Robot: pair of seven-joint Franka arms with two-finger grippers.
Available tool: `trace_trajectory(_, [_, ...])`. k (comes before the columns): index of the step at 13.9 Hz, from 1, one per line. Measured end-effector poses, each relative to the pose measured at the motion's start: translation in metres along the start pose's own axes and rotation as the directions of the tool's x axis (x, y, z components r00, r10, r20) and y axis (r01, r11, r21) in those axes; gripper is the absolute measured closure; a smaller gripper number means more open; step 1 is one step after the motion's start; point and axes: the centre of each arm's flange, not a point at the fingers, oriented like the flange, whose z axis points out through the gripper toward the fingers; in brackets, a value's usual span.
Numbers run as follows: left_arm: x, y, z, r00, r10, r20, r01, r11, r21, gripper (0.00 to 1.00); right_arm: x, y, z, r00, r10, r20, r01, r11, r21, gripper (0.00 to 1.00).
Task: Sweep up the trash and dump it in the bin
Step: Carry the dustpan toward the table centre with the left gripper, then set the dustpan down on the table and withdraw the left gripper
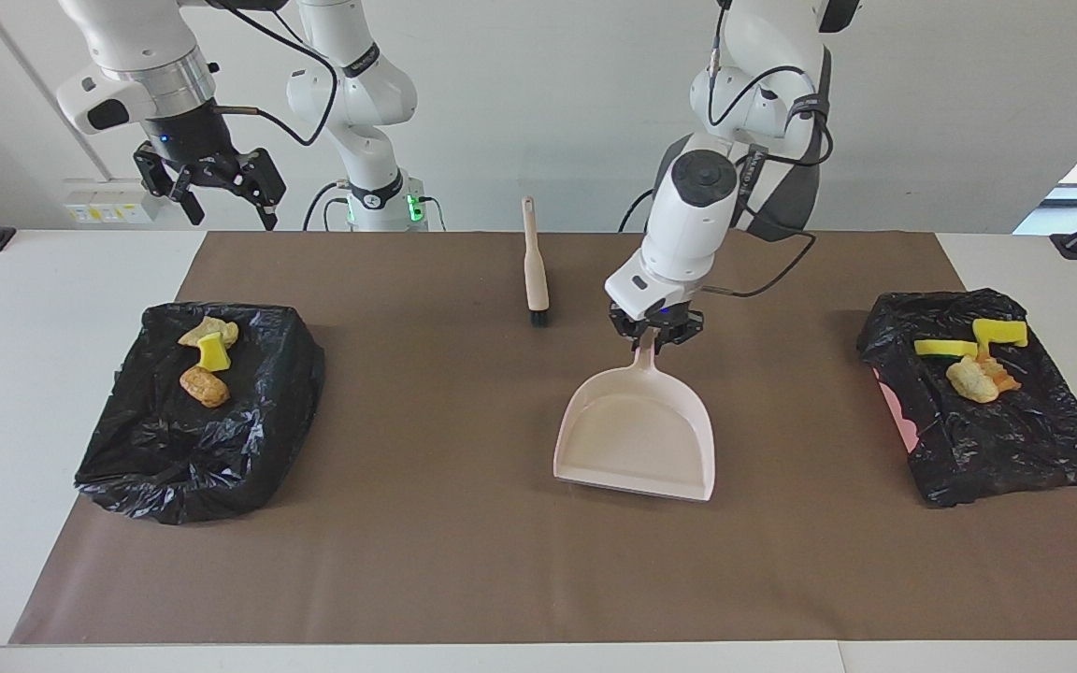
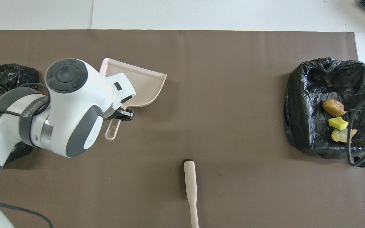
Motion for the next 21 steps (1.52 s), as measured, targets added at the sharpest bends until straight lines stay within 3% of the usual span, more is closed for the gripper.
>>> trace_trajectory(6, [0.026,0.087,0.032,0.995,-0.092,-0.044,0.091,0.995,-0.034,0.68,0.0,-0.004,0.0,1.0,-0.006,0.001,0.006,1.0,0.007,0.0])
trace_trajectory(9, [0.046,0.102,0.062,0.992,-0.106,-0.064,0.102,0.994,-0.05,0.68,-0.002,-0.017,-0.001,1.0,-0.03,0.0,0.03,1.0,0.01,0.0])
trace_trajectory(13, [0.05,0.102,0.072,0.992,-0.108,-0.07,0.105,0.993,-0.051,0.68,-0.002,-0.012,-0.001,1.0,-0.02,0.0,0.02,1.0,0.01,0.0])
trace_trajectory(19, [0.049,0.099,0.058,0.99,-0.111,-0.083,0.107,0.993,-0.056,0.04,-0.002,-0.012,-0.001,1.0,-0.02,0.0,0.02,1.0,0.01,0.0])
trace_trajectory(21, [0.041,0.083,0.025,0.99,-0.096,-0.103,0.09,0.994,-0.054,0.0,-0.001,-0.01,-0.001,1.0,-0.017,0.001,0.017,1.0,0.01,0.0])
